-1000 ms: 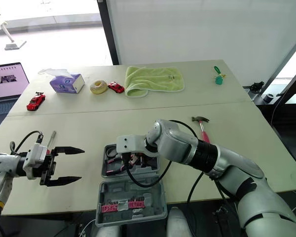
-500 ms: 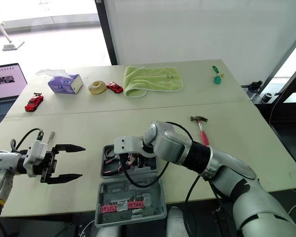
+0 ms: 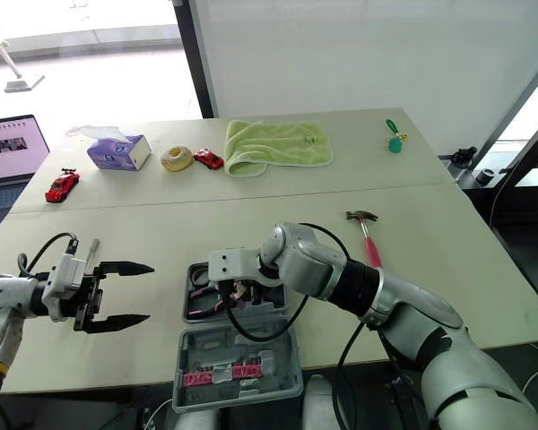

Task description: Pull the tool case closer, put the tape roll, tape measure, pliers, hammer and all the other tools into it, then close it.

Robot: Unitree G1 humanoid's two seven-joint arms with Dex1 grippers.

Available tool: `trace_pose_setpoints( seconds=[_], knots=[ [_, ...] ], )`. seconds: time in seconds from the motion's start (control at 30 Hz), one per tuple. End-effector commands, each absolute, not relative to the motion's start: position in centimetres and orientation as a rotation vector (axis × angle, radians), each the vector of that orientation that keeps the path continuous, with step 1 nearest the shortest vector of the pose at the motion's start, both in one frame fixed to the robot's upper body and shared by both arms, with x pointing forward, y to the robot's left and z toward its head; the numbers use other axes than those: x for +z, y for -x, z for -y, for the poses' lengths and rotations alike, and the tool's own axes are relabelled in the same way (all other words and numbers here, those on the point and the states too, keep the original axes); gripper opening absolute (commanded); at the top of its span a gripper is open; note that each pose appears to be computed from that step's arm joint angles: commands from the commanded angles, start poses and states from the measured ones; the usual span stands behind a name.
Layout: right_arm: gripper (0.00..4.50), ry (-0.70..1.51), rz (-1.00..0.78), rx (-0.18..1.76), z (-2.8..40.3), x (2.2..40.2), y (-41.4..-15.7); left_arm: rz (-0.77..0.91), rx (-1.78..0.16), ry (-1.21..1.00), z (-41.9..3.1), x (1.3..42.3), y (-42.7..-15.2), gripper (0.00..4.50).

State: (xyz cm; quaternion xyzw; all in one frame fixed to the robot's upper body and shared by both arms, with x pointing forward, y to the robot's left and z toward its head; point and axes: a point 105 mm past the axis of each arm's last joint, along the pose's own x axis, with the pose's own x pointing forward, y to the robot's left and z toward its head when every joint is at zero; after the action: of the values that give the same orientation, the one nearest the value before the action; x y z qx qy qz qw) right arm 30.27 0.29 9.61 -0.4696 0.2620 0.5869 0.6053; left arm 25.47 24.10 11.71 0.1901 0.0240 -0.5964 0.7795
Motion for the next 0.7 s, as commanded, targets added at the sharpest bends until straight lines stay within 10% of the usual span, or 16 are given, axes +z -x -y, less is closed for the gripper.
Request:
trace_pose_setpoints(
  seconds=[0.03, 0.27, 0.5, 0.7],
  knots=[
    [1.48, 1.107, -0.591, 1.347, -0.3, 9.7, -30.5, -0.021, -1.263, -0.416, -24.4, 12.6, -25.8, 4.50],
    [4.46, 1.077, -0.568, 1.339, -0.7, 10.0, -30.6, -0.027, -1.249, -0.406, -24.5, 12.5, -25.9, 4.50],
    [4.46, 0.968, -0.475, 1.363, -2.3, 12.4, -30.2, -0.033, -1.243, -0.412, -24.6, 12.2, -26.2, 4.50],
    [2.31, 0.904, -0.443, 1.331, -3.1, 12.2, -30.4, -0.035, -1.245, -0.409, -24.6, 12.2, -26.3, 4.50]
  ],
)
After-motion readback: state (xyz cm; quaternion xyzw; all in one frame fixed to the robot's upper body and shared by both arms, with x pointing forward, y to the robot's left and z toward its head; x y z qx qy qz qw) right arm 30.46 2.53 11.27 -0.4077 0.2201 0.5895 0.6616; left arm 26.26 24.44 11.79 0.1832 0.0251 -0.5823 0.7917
